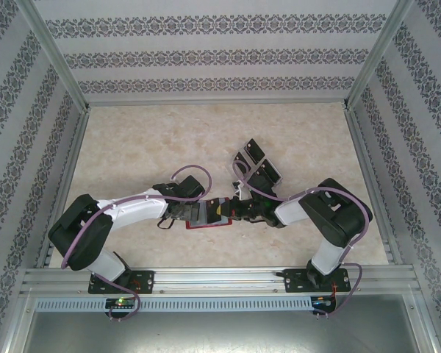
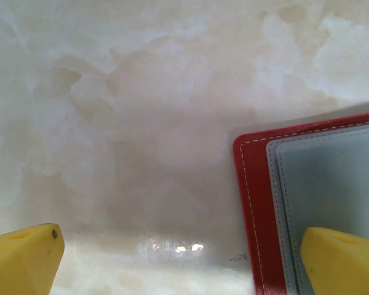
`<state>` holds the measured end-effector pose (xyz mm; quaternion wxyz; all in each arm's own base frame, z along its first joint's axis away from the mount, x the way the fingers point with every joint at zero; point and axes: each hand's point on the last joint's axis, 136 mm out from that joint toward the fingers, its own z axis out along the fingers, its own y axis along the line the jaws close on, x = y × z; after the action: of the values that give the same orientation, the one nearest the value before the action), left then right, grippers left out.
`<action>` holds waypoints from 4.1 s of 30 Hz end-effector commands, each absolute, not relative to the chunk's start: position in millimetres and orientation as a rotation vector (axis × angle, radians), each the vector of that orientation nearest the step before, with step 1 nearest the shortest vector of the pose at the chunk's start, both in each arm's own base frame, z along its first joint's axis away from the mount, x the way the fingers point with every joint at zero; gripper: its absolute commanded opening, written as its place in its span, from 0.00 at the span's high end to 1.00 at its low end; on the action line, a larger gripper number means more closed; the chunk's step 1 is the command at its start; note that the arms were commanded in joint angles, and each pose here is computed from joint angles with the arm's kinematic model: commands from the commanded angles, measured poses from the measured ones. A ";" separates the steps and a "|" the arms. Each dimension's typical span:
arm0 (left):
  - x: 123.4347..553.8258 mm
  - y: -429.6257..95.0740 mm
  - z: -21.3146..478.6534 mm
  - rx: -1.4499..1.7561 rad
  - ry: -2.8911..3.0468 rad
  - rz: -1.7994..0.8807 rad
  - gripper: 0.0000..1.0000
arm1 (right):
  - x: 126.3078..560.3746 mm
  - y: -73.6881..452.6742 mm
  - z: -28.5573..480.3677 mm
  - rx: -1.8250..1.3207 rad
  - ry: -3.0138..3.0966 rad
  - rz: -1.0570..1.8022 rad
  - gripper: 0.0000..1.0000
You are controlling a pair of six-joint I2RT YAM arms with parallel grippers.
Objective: Put the credit cards into the card holder
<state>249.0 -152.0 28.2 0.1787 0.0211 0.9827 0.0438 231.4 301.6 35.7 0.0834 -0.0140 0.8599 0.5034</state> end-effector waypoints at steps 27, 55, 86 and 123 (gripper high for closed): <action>244.4 -177.6 27.8 0.170 2.766 0.134 0.00 | 236.9 278.4 15.7 0.071 2.597 1.410 1.00; 219.6 -146.7 6.7 0.121 2.825 0.256 0.00 | 248.4 286.9 57.5 0.048 2.493 1.509 1.00; 219.0 -146.5 6.6 0.119 2.826 0.254 0.00 | 239.8 301.7 33.4 0.078 2.511 1.612 1.00; 218.8 -145.9 7.8 0.115 2.822 0.251 0.00 | 224.4 304.9 14.1 0.101 2.577 1.594 1.00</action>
<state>242.1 -172.7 24.1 0.1925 0.0258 0.9804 0.0322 230.6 303.8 27.8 0.0713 0.0263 0.8387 0.5393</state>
